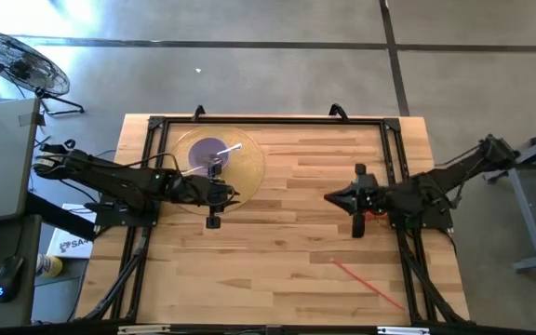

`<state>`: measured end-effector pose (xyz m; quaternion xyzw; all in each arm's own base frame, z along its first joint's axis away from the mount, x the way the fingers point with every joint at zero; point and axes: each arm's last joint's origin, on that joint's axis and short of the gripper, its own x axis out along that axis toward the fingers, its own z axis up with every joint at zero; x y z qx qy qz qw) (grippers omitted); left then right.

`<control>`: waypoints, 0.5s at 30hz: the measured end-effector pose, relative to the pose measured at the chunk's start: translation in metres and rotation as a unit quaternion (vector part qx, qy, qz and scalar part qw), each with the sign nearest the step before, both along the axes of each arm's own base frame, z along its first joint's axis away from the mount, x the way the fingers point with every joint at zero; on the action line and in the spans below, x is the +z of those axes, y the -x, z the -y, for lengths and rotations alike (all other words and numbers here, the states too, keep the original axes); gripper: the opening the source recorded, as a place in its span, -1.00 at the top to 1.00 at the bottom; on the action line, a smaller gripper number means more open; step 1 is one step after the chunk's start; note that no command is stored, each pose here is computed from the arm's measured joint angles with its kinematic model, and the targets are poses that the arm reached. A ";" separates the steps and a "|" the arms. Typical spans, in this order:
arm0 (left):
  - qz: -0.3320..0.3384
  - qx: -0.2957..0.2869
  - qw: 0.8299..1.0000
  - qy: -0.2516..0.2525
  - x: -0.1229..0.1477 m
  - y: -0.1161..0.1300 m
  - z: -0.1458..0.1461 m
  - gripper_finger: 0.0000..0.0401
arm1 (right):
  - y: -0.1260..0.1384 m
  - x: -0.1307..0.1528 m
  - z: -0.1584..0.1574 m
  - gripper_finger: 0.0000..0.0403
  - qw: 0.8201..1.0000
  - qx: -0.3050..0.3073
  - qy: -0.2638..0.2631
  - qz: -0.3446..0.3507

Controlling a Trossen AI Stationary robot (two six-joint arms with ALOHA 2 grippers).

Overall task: Pick & Place Utensil
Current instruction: Put the orange cup on the brown table mat to the top right of the purple bowl

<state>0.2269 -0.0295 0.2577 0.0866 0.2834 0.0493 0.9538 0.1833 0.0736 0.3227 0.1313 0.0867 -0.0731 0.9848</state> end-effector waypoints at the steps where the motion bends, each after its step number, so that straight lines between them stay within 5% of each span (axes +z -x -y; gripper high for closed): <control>1: -0.001 0.000 1.000 0.000 0.000 0.001 0.000 0.52 | -0.001 0.003 -0.007 1.00 1.000 0.004 -0.012 -0.010; 8: 0.004 -0.005 1.000 -0.009 0.002 0.002 0.000 0.52 | -0.005 0.010 -0.058 1.00 0.986 0.031 -0.119 -0.112; 15: 0.003 -0.006 1.000 -0.011 0.002 0.002 0.000 0.52 | -0.003 -0.017 -0.110 1.00 0.933 0.009 -0.266 -0.242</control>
